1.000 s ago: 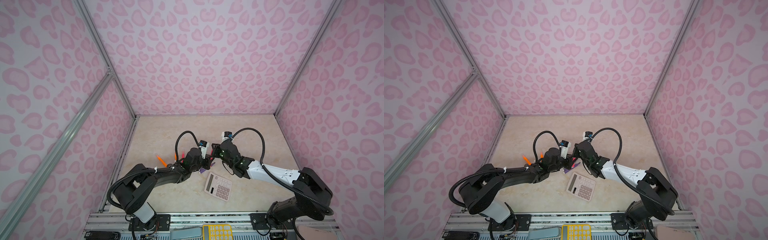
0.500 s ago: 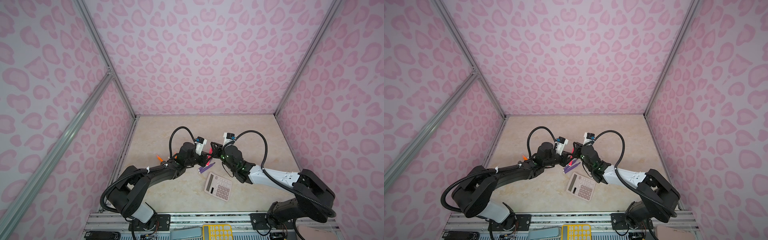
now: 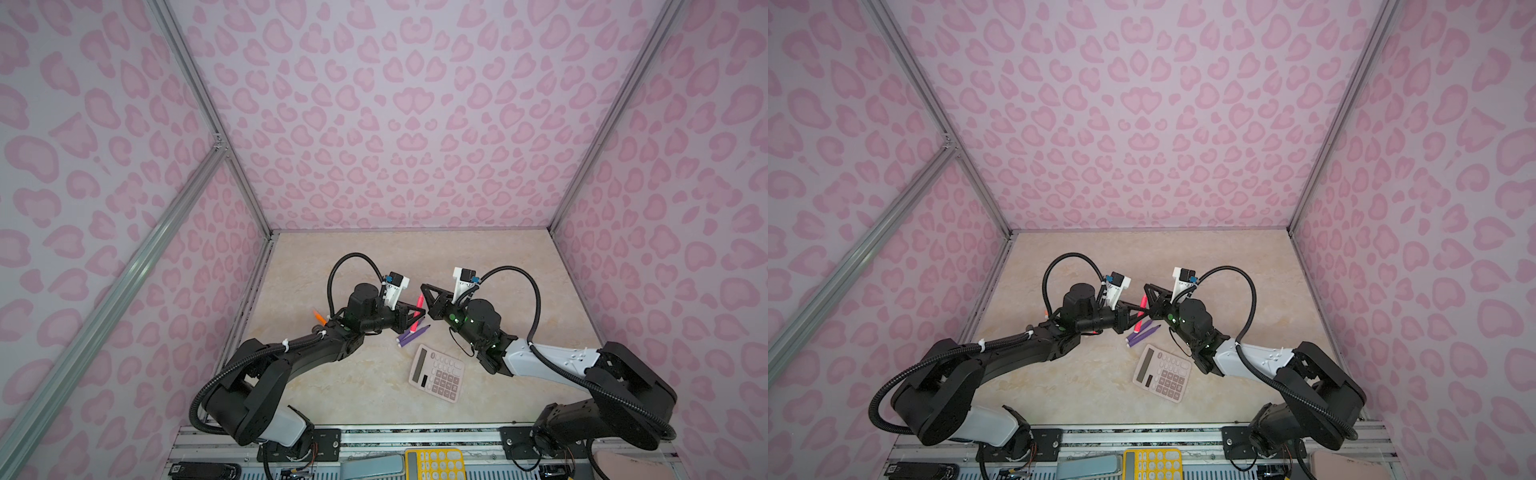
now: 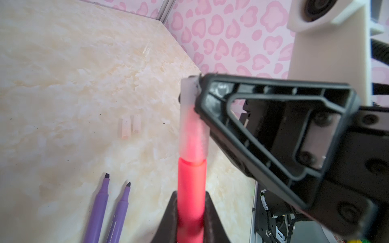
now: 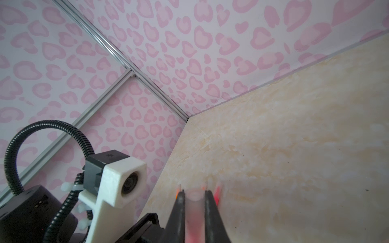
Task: Insert the pens into the pen caps
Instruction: 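Lower the cap onto the pink marker tip held by the left gripper, then open the right gripper and press the cap down onto the marker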
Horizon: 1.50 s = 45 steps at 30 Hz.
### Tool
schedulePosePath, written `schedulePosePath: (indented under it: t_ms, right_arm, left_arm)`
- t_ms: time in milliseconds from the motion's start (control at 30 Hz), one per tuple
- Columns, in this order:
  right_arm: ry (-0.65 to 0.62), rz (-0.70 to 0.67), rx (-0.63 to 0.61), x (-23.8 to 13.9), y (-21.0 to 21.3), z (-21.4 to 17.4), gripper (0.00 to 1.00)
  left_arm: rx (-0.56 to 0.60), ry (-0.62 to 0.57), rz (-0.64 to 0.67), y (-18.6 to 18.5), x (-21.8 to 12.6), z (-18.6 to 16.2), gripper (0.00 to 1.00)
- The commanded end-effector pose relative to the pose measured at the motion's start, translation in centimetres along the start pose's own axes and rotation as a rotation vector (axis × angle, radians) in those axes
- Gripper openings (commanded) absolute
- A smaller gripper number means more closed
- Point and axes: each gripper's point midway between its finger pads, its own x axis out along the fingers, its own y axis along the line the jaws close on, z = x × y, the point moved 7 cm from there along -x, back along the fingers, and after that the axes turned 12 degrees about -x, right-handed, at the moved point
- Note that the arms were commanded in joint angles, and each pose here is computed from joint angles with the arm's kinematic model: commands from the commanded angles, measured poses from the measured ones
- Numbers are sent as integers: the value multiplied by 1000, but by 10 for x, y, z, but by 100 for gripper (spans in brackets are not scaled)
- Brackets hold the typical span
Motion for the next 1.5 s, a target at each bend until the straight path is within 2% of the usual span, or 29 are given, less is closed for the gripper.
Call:
schedulePosePath:
  t_ms: [0, 267, 500, 567, 633, 667, 767, 967, 1067, 1300, 1467]
  right_arm:
    - [42, 112, -9, -6, 10, -8, 0]
    - [22, 160, -15, -11, 12, -7, 0]
    - [35, 153, -25, -8, 15, -3, 6]
    - [36, 153, -31, -7, 16, -2, 15]
    - [31, 150, -45, -7, 17, 1, 36]
    - [32, 145, -55, -7, 17, 2, 43]
    - [44, 97, -84, -9, 15, 6, 53]
    - [52, 1, -109, -10, 8, 13, 56]
    - [73, -45, -94, -7, 0, 15, 52]
    - [140, -44, -103, 6, -2, 18, 50]
    - [143, -58, -104, 8, -5, 19, 50]
  left_arm:
    - [44, -195, -10, -11, -10, 31, 3]
    - [65, -211, -23, -18, -20, 30, 3]
    - [104, -212, 12, -22, -20, 27, 3]
    - [124, -207, 28, -25, -17, 24, 3]
    - [141, -204, 54, -25, -14, 21, 3]
    - [146, -202, 65, -25, -12, 19, 3]
    - [150, -196, 101, -21, -9, 15, 3]
    - [191, -171, 143, -21, -2, 4, 3]
    - [220, -162, 171, -20, 3, -2, 3]
    - [275, -137, 245, -14, 12, -13, 3]
    - [286, -130, 277, -11, 15, -17, 3]
